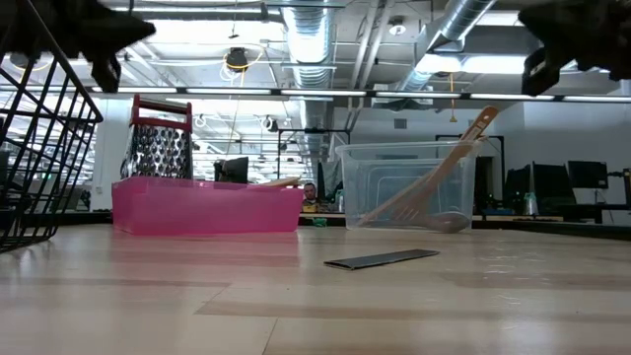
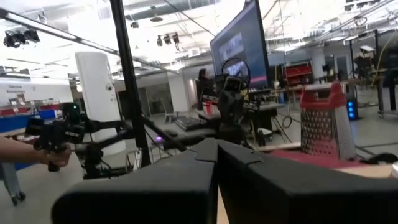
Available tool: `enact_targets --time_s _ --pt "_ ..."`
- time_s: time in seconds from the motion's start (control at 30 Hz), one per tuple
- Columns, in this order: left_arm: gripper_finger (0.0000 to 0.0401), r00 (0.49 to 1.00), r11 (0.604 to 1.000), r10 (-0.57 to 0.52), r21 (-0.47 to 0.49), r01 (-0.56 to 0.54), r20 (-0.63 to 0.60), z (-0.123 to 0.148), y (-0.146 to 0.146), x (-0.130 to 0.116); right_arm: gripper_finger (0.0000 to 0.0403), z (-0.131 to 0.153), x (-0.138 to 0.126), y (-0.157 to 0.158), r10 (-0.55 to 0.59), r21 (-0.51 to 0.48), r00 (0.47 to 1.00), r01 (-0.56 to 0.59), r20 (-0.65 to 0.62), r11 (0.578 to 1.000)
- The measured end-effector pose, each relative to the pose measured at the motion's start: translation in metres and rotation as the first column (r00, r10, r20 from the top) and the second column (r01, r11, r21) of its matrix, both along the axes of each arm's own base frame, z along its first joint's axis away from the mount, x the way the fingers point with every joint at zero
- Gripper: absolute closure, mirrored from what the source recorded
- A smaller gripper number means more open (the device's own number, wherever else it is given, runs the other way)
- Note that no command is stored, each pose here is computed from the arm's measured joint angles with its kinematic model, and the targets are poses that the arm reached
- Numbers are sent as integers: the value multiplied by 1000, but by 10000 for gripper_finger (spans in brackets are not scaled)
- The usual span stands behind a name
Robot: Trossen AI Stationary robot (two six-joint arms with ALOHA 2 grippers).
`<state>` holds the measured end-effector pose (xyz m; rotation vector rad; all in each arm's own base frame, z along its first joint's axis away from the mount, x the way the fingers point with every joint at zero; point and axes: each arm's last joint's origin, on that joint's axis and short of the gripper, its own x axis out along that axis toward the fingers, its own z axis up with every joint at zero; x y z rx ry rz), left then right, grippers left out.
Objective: Pick & Place Kitchen Items
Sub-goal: Return to Home Position
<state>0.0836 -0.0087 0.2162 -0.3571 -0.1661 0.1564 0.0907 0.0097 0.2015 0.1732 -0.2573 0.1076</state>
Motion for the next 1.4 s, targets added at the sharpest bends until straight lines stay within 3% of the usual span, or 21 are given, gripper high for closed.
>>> enact_targets --time_s 0.33,0.73,0.87,1.07,1.4 --pt "400 998 1000 -11 -15 10 -59 -43 -3 11 400 -17 4 1 15 46 997 -11 -77 999" --pt "400 991 979 -86 176 102 -98 -44 -6 12 396 -28 6 1 13 34 981 -7 -192 999" --pt "400 985 970 -142 183 158 -101 -44 -8 12 395 -31 6 1 12 30 975 -5 -223 1000" --pt "400 985 974 -120 177 141 -125 -46 -7 14 392 -34 6 0 6 79 968 14 -250 997" --pt "400 979 972 -118 181 147 -164 -49 -8 16 359 -34 6 0 5 80 968 16 -253 997"
